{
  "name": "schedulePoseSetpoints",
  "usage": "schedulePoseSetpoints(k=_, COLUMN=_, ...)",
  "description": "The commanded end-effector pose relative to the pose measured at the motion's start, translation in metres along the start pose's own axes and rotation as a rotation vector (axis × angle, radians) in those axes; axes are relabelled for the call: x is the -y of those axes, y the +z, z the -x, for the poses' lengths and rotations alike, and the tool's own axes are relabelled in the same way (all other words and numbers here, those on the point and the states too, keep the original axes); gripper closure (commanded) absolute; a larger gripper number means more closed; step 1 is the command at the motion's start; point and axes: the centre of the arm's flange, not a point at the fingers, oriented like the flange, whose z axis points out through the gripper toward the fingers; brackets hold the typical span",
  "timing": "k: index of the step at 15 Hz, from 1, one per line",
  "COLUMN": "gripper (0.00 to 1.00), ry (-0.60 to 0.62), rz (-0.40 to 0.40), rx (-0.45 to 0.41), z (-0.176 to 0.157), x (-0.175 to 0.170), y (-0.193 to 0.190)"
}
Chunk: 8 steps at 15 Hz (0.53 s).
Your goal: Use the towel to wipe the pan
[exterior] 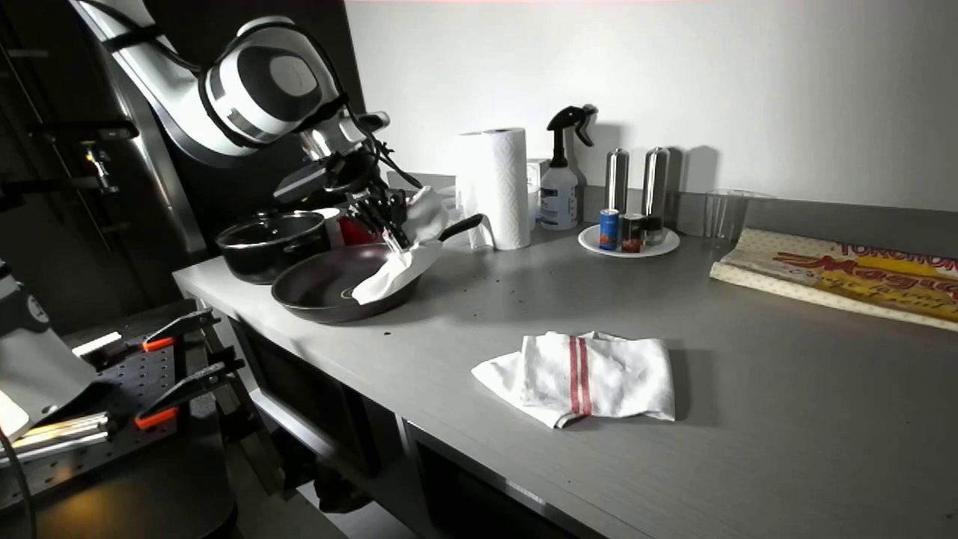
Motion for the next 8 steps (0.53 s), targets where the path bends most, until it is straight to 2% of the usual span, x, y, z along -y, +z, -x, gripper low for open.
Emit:
schedulePoseSetpoints(k=1, gripper=0.96, ry=0.082, rz=-0.068, rx=0.030, z=-0.005, x=-0.039, y=-0.006)
schedulePoseSetpoints(k=8, gripper=0.96, ry=0.260, rz=-0.138, rx=0.108, z=-0.003, x=-0.078, y=0.014)
